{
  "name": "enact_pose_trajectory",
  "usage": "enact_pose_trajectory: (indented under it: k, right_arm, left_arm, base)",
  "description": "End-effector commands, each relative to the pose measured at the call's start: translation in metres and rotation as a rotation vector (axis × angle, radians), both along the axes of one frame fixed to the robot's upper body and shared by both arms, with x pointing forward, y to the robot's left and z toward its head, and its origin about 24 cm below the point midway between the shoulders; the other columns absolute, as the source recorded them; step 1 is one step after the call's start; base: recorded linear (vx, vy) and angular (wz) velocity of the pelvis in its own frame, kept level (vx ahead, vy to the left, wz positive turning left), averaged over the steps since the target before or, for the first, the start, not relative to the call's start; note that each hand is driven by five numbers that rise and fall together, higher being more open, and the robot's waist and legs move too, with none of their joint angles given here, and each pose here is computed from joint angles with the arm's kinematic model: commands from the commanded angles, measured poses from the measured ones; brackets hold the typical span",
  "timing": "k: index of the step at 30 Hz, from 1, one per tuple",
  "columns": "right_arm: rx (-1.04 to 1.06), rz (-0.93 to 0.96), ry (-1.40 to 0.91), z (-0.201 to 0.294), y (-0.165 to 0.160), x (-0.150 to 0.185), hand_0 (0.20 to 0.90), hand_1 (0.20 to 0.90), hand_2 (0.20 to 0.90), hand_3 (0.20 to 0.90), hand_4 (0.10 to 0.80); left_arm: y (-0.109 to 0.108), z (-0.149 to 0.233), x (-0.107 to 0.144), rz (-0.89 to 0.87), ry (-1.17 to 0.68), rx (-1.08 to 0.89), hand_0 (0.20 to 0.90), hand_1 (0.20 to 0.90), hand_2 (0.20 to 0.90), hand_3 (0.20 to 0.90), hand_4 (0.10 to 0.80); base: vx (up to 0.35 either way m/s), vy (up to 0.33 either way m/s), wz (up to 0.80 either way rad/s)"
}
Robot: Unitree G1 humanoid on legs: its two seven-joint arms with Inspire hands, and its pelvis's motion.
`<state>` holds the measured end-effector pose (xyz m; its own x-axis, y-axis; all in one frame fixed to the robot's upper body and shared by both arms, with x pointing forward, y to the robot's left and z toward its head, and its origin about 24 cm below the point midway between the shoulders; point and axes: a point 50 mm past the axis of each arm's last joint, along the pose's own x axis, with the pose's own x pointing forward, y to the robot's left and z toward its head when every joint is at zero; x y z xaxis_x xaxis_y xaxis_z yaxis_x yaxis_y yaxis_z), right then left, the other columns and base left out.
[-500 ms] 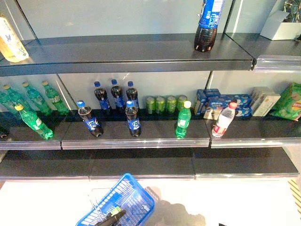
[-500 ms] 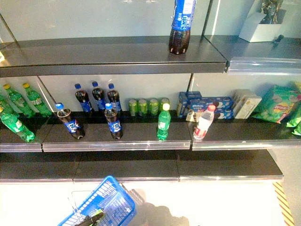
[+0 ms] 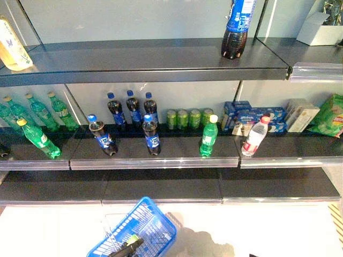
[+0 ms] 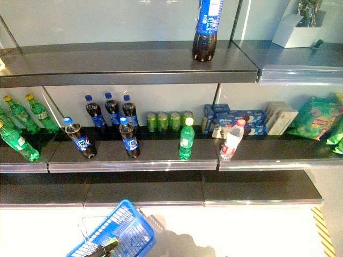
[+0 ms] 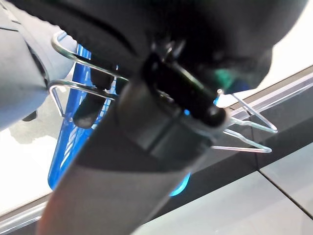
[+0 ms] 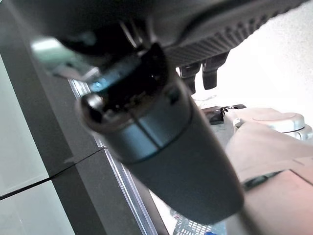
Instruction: Pick up the drink and place into the basket.
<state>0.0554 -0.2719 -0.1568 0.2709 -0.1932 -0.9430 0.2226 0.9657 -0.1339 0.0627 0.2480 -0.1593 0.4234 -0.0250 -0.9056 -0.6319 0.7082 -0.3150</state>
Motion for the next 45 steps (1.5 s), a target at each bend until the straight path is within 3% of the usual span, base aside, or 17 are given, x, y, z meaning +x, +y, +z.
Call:
enact_pose_trajectory:
  k: [1,14,19,24,33,45]
  right_arm:
    - [-0.022,0.018,-0.052,0.008,-0.011,0.027,0.9,0.9,0.9,0.9,0.8]
    - [-0.017,-0.059,-0.055,0.004,-0.007,0.011,0.9,0.9,0.9,0.9,0.8]
    - [-0.002,-0.093,-0.069,0.002,-0.005,0.001,0.9,0.9,0.9,0.9,0.8]
    - [0.013,-0.097,-0.102,0.004,-0.006,0.014,0.9,0.9,0.9,0.9,0.8]
    - [0.027,-0.03,-0.071,0.003,0.003,0.027,0.9,0.9,0.9,0.9,0.8]
    - [0.001,-0.019,-0.065,0.003,0.001,0.024,0.9,0.9,0.9,0.9,0.8]
  left_arm:
    - [0.008,0.018,0.057,-0.099,-0.24,0.019,0.3,0.3,0.3,0.2,0.1]
    - [0.007,0.02,0.057,-0.202,-0.259,0.001,0.3,0.3,0.3,0.2,0.1]
    - [0.015,0.024,0.062,-0.218,-0.281,0.037,0.3,0.3,0.3,0.2,0.1]
    - [0.028,0.031,0.067,-0.185,-0.306,0.074,0.3,0.3,0.3,0.2,0.1]
    - [0.02,0.03,0.077,-0.13,-0.302,0.065,0.3,0.3,0.3,0.2,0.1]
    - [0.0,0.024,0.072,-0.138,-0.323,0.029,0.3,0.3,0.3,0.2,0.1]
  base:
    - [-0.006,0.03,0.0]
    - [-0.032,0.086,-0.04]
    - [-0.143,-0.051,-0.56]
    - [-0.33,-0.116,-1.35]
    - [-0.138,-0.232,-1.0]
    - [-0.057,-0.255,-0.18]
